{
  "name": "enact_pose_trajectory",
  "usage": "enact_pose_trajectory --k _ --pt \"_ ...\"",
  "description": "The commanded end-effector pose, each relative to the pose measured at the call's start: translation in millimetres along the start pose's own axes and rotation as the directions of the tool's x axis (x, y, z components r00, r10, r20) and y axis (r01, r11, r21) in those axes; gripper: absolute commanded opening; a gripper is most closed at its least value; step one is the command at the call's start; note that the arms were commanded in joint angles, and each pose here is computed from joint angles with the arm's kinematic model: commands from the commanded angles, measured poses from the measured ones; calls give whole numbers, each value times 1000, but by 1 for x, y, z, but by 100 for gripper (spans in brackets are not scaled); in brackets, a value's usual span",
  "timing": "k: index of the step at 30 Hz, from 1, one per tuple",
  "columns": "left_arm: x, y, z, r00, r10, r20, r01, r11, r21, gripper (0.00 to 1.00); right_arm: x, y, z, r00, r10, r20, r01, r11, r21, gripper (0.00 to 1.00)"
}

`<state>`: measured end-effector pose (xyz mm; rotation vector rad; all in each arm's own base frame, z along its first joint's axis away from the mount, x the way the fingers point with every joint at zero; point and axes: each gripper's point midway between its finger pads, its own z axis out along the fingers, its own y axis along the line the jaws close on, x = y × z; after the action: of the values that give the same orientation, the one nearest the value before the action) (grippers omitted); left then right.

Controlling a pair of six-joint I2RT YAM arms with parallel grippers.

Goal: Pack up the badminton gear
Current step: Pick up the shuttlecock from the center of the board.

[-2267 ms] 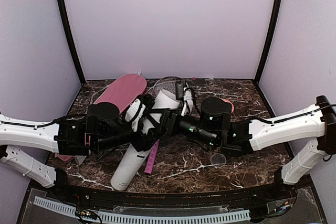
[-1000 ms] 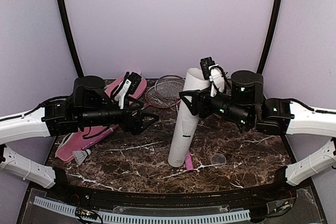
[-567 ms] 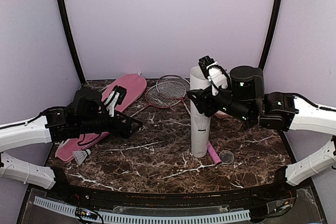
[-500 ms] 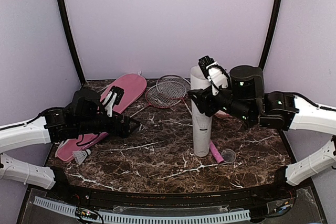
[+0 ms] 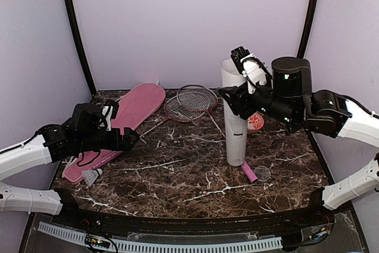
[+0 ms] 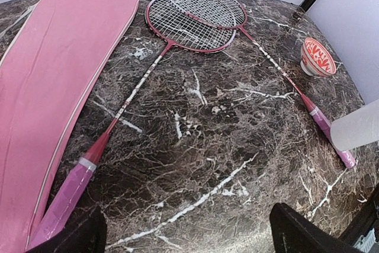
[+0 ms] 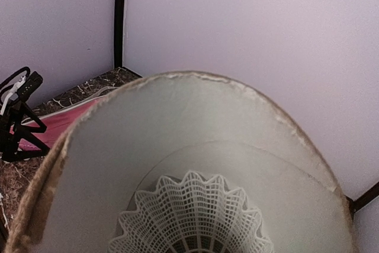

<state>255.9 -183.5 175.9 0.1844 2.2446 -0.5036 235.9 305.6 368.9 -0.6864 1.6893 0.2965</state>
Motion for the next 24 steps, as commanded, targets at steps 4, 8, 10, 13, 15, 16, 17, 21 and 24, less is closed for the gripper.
enact_pose_trajectory --k 4,8,10,13,15,16,17,21,24 --pt "11 26 -6 999 -44 -29 41 994 -97 99 -25 -28 -18 999 -40 27 37 995 95 43" --pt "14 36 -8 998 -61 -32 56 991 -118 99 -7 -34 -13 994 -102 -29 105 983 148 42" --pt "13 44 -10 996 -81 -29 76 988 -136 99 3 -37 -11 990 -129 -58 138 976 171 42" --pt "13 56 -12 993 -117 -24 112 979 -168 99 17 -39 -6 982 -164 -90 179 964 195 42" --pt "11 61 -14 990 -143 -12 139 973 -182 99 27 -37 -3 978 -179 -110 198 960 198 42" --pt "11 64 -15 987 -159 -8 155 968 -196 99 31 -36 -1 977 -182 -115 201 960 195 42" --pt "12 69 -16 985 -175 -9 169 962 -215 99 35 -34 1 975 -185 -120 206 960 190 41" --pt "20 90 -19 974 -227 -8 215 932 -292 99 53 -25 9 972 -190 -139 212 964 164 40" --pt "29 106 -21 956 -293 -13 271 898 -346 99 60 -19 13 973 -184 -137 203 969 142 40"
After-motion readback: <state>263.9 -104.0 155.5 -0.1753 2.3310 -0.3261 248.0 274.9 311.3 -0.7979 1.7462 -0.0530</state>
